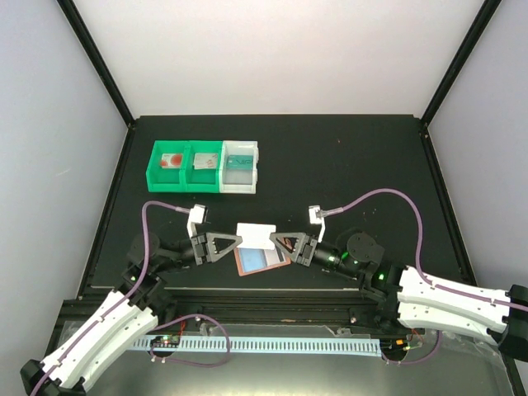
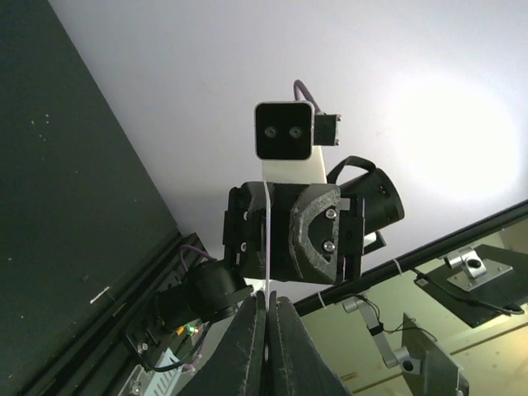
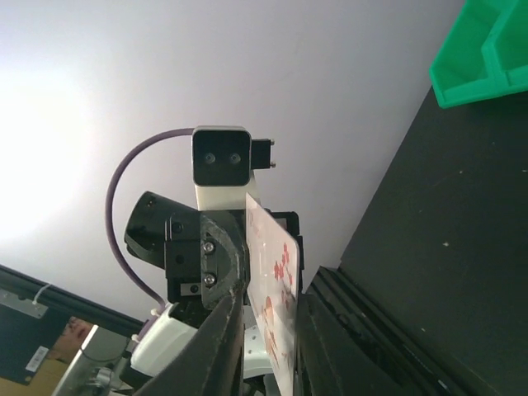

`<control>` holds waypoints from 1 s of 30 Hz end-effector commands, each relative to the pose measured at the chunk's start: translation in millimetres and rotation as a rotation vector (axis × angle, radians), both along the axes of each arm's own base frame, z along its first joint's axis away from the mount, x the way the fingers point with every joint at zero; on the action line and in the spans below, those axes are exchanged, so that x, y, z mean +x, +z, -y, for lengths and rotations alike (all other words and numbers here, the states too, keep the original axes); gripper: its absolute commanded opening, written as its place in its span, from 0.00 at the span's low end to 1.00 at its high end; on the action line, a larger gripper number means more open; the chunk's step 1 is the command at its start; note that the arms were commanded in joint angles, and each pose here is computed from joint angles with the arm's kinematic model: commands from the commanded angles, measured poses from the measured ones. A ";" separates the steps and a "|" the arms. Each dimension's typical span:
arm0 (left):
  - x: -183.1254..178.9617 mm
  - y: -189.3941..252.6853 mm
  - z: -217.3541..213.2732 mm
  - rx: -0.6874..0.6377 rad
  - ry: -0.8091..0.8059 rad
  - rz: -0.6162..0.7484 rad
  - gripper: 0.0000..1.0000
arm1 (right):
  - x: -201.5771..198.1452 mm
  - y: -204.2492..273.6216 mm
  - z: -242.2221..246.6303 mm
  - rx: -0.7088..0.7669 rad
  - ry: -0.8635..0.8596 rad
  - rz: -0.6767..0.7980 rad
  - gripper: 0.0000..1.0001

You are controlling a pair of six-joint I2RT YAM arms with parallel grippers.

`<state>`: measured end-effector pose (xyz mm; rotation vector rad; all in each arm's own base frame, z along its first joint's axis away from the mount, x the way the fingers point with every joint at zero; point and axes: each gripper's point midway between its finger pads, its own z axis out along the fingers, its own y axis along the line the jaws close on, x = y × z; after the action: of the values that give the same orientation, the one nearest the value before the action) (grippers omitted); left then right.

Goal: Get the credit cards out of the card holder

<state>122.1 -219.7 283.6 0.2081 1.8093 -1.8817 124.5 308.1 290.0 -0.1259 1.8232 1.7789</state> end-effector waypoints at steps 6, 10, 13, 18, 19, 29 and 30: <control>20.0 7.5 6.1 0.098 0.038 0.016 0.02 | 8.2 -25.9 17.1 -0.162 -0.083 0.079 0.50; 30.4 8.8 5.4 0.180 0.053 0.030 0.02 | 7.4 -47.2 19.8 -0.272 -0.077 0.098 0.69; 42.2 6.8 2.8 0.250 0.080 0.020 0.02 | 6.4 -62.5 23.6 -0.330 -0.073 0.096 0.84; 63.4 -3.4 -1.2 0.386 0.107 0.019 0.02 | 2.0 -65.3 29.5 -0.321 -0.065 0.123 1.00; 68.4 -1.9 -2.8 0.396 0.111 0.023 0.02 | 1.9 -66.3 30.9 -0.333 -0.066 0.134 1.00; 138.3 -26.6 -54.4 0.570 0.237 -0.027 0.02 | -0.6 -75.7 31.2 -0.410 -0.039 0.151 1.00; 145.9 -26.6 -60.8 0.588 0.255 -0.033 0.02 | -1.3 -75.7 30.5 -0.415 -0.033 0.156 1.00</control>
<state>254.2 -177.0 253.7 0.0968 2.2235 -1.2494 123.1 277.1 210.3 -0.3428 2.0450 1.3345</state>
